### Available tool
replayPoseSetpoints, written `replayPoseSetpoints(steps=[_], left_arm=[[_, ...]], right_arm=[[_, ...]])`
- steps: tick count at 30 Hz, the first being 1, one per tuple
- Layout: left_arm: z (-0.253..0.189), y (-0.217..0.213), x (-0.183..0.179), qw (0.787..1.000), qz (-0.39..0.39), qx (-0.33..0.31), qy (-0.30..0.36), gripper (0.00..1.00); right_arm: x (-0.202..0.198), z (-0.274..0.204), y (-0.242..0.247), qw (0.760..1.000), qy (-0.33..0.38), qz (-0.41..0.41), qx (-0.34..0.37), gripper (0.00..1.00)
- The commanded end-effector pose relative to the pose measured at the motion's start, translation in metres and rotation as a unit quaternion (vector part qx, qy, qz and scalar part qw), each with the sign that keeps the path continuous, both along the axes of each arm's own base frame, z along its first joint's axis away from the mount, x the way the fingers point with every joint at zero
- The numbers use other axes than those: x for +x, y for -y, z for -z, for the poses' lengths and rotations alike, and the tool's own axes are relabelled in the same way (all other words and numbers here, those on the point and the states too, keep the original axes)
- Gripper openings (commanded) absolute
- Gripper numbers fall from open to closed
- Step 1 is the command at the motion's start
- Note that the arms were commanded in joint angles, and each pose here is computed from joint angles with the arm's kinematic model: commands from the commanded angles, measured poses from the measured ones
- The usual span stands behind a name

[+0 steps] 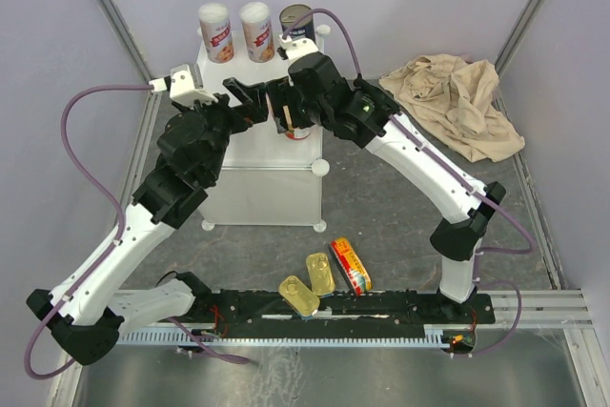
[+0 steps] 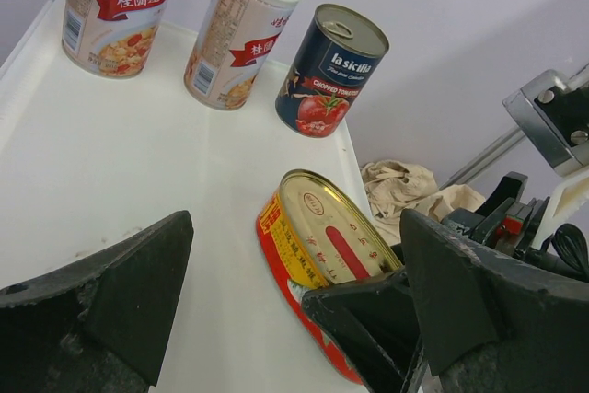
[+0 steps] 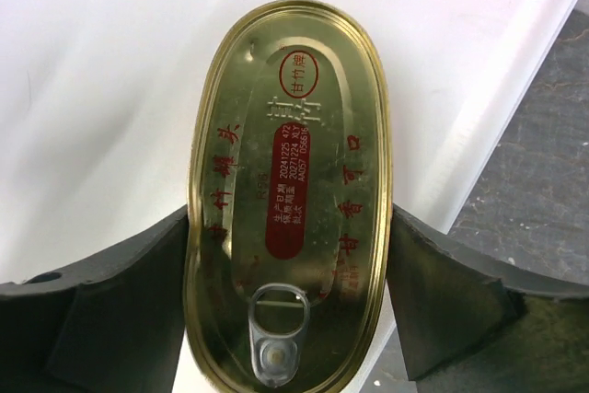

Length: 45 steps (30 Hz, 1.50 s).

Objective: Place and organize the canned foods onto the counter
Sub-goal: Place the canned food on the counter, then adjust the canned food at the counter.

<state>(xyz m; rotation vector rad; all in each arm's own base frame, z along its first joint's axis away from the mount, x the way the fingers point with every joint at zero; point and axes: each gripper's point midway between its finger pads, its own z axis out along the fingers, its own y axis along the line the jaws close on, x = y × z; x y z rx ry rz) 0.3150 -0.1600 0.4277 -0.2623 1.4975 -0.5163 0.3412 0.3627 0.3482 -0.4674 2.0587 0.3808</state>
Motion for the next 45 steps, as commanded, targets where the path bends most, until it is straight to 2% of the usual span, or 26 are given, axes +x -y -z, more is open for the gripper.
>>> replayPoseSetpoints(steps=[1, 3, 5, 19, 23, 25, 29, 30, 33, 37, 45], left_arm=[[-0.016, 0.0, 0.0, 0.999, -0.001, -0.03, 0.022, 0.99], [-0.017, 0.0, 0.0, 0.999, -0.001, -0.032, 0.021, 0.99], [-0.017, 0.001, 0.0, 0.999, 0.0, -0.034, 0.021, 0.99], [-0.024, 0.007, 0.0, 0.999, 0.015, -0.031, 0.018, 0.99], [-0.022, 0.009, 0.002, 0.999, 0.017, -0.027, 0.015, 0.99], [-0.022, 0.01, 0.001, 0.999, 0.019, -0.027, 0.015, 0.99], [-0.026, 0.009, 0.0, 0.999, 0.021, -0.029, 0.019, 1.0], [-0.027, 0.009, -0.001, 0.999, 0.022, -0.029, 0.02, 1.0], [-0.026, 0.011, -0.002, 0.999, 0.029, -0.028, 0.019, 1.0], [-0.024, 0.011, -0.005, 0.999, 0.034, -0.026, 0.017, 0.99], [-0.018, 0.012, -0.009, 0.999, 0.044, -0.02, 0.013, 0.98]], right_arm=[[-0.004, -0.031, -0.007, 0.998, 0.035, -0.01, 0.047, 0.86], [-0.006, -0.034, -0.006, 0.998, 0.038, -0.012, 0.051, 0.93], [-0.007, -0.036, -0.004, 0.998, 0.039, -0.013, 0.053, 0.95], [-0.029, -0.07, 0.029, 0.991, 0.083, -0.005, 0.1, 0.95], [-0.033, -0.063, 0.043, 0.991, 0.089, 0.012, 0.102, 0.92], [-0.033, -0.06, 0.048, 0.99, 0.091, 0.019, 0.106, 0.88], [-0.035, -0.063, 0.061, 0.986, 0.109, 0.038, 0.12, 0.6], [-0.035, -0.064, 0.066, 0.985, 0.113, 0.047, 0.118, 0.49], [-0.032, -0.065, 0.07, 0.985, 0.115, 0.057, 0.114, 0.37], [-0.022, -0.051, 0.065, 0.988, 0.1, 0.064, 0.098, 0.3], [-0.007, -0.034, 0.048, 0.989, 0.078, 0.055, 0.114, 0.29]])
